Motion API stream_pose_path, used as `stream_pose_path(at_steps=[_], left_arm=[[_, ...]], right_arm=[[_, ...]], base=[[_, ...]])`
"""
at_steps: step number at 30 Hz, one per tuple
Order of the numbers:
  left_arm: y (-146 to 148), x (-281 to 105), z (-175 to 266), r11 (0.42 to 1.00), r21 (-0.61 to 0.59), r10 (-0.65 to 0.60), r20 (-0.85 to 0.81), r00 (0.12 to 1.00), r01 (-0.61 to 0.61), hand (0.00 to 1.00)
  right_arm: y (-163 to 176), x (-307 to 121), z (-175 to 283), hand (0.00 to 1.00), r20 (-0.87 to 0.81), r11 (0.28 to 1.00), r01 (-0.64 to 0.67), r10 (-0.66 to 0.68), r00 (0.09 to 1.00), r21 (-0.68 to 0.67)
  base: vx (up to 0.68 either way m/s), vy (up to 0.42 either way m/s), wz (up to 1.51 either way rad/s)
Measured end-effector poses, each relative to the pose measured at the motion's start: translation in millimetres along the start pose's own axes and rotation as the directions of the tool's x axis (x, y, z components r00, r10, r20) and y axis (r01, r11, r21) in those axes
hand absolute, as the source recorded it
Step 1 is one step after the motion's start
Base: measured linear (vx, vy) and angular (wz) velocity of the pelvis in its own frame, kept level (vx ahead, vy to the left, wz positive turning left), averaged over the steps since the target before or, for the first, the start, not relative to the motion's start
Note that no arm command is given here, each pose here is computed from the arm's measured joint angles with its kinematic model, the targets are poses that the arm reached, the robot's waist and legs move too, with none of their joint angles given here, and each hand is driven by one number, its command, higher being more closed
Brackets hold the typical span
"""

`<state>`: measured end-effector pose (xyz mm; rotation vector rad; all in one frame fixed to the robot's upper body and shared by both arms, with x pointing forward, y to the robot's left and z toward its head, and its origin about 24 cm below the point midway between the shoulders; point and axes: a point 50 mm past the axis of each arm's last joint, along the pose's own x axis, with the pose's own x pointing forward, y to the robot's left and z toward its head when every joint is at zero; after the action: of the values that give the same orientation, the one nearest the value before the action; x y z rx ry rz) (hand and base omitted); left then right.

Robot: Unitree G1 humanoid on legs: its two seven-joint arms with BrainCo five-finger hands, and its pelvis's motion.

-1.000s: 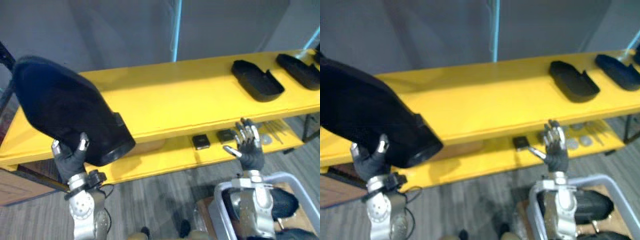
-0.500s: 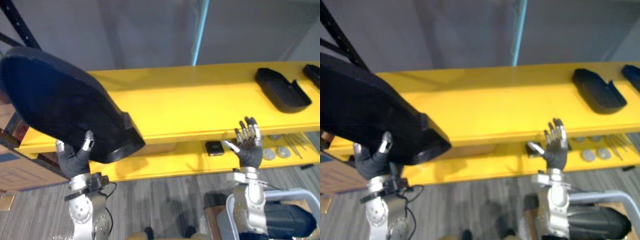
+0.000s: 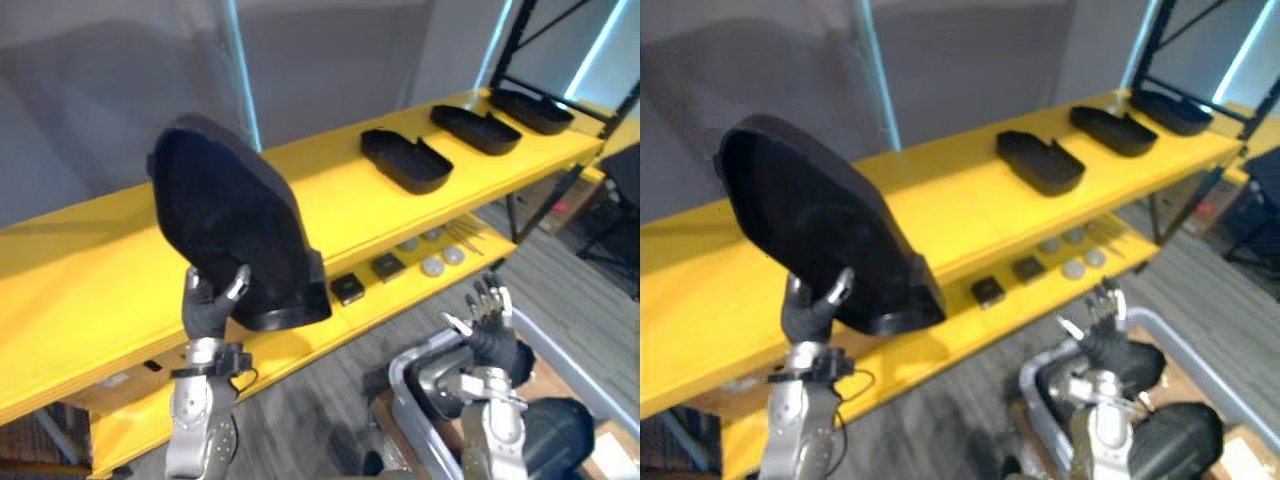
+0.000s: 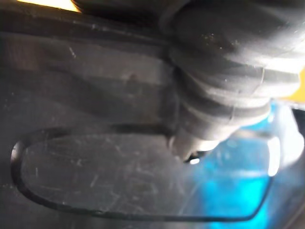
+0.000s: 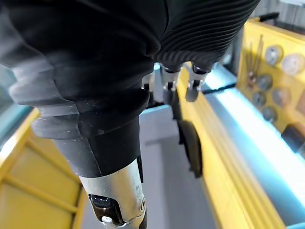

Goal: Walk over and take plastic housings, then place them on the shelf

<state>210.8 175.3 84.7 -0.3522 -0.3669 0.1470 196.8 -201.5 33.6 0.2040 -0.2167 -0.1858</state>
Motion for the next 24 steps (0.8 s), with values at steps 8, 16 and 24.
stream_pose_path(at_steps=[8, 16, 24], left_arm=[[35, -15, 0, 0.977, 0.069, 0.201, -0.010, 0.980, -0.200, 1.00], [55, -15, 22, 0.944, 0.173, 0.279, 0.047, 0.959, -0.282, 1.00], [61, 21, 17, 0.941, 0.128, 0.319, -0.034, 0.947, -0.313, 1.00]], right_arm=[[2, 12, 15, 0.00, 0.086, 0.990, -0.137, 0.140, 0.986, -0.044], [33, 18, 9, 0.00, 0.074, 0.959, -0.280, 0.283, 0.956, -0.049], [55, 20, 4, 0.00, 0.042, 0.939, -0.340, 0.342, 0.939, -0.048]], base=[[0.14, -0.045, -0.34], [0.23, 0.212, -0.69], [0.06, 0.044, -0.02]])
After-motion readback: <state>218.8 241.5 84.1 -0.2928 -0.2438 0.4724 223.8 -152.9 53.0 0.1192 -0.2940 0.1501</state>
